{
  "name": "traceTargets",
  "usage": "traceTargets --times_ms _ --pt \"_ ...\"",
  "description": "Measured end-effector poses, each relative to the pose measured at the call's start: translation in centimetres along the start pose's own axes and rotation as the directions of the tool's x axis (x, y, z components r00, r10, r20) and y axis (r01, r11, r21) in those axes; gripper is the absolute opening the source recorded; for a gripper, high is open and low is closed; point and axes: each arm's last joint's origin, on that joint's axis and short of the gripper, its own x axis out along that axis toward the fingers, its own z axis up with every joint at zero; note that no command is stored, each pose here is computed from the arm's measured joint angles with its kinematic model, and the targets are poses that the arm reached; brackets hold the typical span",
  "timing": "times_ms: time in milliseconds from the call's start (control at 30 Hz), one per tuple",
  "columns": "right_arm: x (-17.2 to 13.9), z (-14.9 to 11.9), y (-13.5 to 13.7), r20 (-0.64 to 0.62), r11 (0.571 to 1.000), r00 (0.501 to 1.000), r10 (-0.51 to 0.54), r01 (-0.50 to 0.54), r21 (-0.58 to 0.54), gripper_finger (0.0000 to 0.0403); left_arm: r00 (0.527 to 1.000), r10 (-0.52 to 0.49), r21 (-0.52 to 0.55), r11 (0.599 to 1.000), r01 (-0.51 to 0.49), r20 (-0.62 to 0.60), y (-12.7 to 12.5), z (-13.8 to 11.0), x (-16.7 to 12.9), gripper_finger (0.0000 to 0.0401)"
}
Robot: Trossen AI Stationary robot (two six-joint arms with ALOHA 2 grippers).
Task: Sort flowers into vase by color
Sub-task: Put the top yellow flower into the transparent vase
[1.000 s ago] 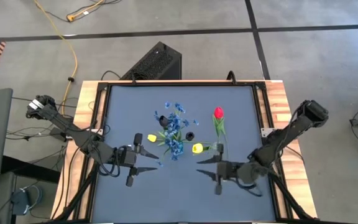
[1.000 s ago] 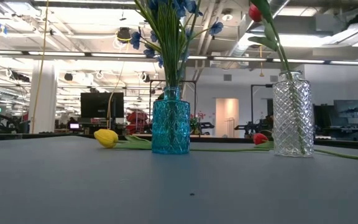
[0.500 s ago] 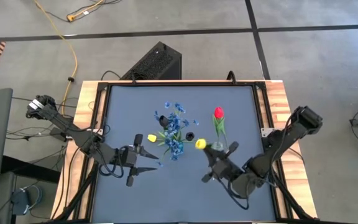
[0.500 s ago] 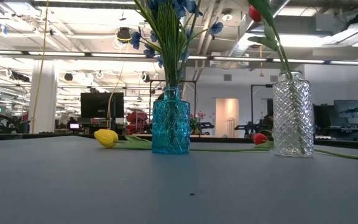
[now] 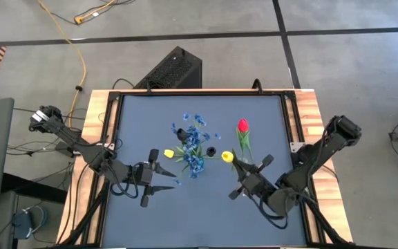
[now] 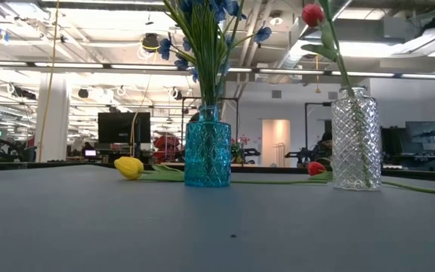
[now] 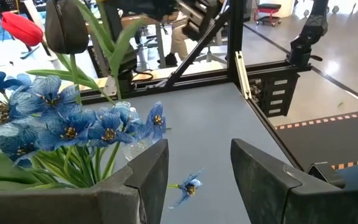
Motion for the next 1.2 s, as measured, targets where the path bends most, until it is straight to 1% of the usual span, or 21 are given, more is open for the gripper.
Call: traceTargets --times_ms 133,267,400,533,633,767,1033,1100,1200 --pt "0.6 0.3 -0.6 -0.008 0.999 1.0 -0.018 0.018 -0.033 0.0019 1.0 0.0 -0.007 1.0 0.0 -0.001 0.0 0.0 0.0 0.0164" --pt "1.1 0.6 -1.2 -0.015 0.997 0.999 -0.033 0.032 -0.071 0.0023 1.0 -0.005 -0.022 1.0 0.005 -0.013 0.0 -0.1 0.0 0.0164" --pt "1.4 0.4 -1.1 -0.019 0.984 0.999 -0.041 0.037 -0.176 0.0028 1.0 -0.006 -0.024 1.0 0.005 -0.017 -0.1 -0.2 0.0 0.0164" --pt "1.1 0.0 -1.0 -0.014 0.974 0.999 -0.031 0.027 -0.227 0.0026 1.0 -0.008 -0.023 1.0 0.007 -0.02 -0.1 -0.3 0.1 0.0164" --pt "0.6 -0.5 -0.8 -0.007 0.956 1.0 -0.017 0.014 -0.294 0.0028 1.0 -0.008 -0.022 1.0 0.007 -0.021 -0.1 -0.3 0.1 0.0164" --pt "0.2 -1.1 -0.6 -0.003 0.925 1.0 -0.006 0.005 -0.379 0.0051 1.0 -0.008 -0.022 1.0 0.007 -0.023 -0.1 -0.3 0.1 0.0164" --pt "0.0 -1.7 -0.6 -0.001 0.888 1.0 -0.002 0.001 -0.46 0.0117 1.0 -0.008 -0.034 0.999 0.007 -0.024 -0.1 -0.3 0.1 0.0164" --pt "0.0 -1.6 -0.6 -0.001 0.896 1.0 -0.001 0.001 -0.445 0.0135 1.0 -0.009 -0.043 0.999 0.007 -0.024 -0.1 -0.3 0.1 0.0164" --pt "-0.4 -1.3 -0.6 0.005 0.921 1.0 0.011 -0.008 -0.39 0.0157 1.0 -0.009 -0.045 0.999 0.007 -0.024 -0.1 -0.3 0.1 0.0164"
